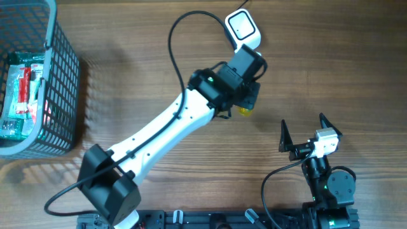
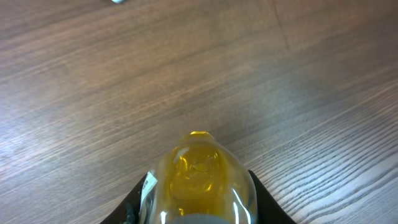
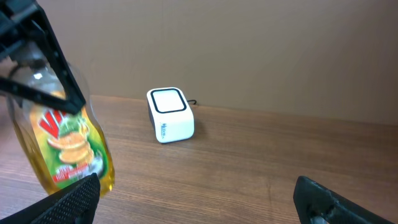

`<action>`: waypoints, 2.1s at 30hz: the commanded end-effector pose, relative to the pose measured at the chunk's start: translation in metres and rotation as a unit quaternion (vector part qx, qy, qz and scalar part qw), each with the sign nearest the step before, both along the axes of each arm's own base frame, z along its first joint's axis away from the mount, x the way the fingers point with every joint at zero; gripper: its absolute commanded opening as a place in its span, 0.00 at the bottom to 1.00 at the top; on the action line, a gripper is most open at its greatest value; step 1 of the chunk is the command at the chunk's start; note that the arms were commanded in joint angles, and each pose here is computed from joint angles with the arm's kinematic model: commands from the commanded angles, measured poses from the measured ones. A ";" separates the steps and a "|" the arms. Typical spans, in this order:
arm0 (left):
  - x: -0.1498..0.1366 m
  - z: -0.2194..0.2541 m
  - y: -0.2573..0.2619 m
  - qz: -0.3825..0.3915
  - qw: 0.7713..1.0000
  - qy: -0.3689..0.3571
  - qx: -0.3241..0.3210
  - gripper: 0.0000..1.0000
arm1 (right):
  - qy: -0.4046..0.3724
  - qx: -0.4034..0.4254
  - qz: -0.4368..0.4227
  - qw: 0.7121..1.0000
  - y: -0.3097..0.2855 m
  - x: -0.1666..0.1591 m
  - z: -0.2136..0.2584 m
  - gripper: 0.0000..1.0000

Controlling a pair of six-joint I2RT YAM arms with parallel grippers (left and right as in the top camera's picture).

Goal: Scan the item barcode
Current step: 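Carry the Vim bottle with the left gripper toward the scanner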

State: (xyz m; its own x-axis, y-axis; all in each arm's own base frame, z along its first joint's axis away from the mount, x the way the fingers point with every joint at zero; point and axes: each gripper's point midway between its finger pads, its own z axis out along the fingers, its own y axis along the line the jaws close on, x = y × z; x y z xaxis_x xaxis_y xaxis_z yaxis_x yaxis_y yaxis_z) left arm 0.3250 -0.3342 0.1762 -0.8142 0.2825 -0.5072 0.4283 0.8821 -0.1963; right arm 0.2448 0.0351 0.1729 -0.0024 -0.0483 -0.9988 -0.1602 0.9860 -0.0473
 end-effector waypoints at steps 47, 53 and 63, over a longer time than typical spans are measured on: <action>-0.002 -0.038 -0.099 -0.007 0.994 -0.106 -0.013 0.19 | -0.005 -0.001 0.001 1.000 0.000 0.000 0.002 1.00; 0.007 -0.063 -0.091 -0.005 0.997 -0.075 -0.003 0.19 | -0.005 -0.001 0.001 1.000 0.000 0.000 0.002 1.00; 0.012 -0.073 -0.085 -0.027 0.995 -0.093 0.035 0.19 | -0.005 -0.002 0.001 1.000 0.000 0.000 0.002 1.00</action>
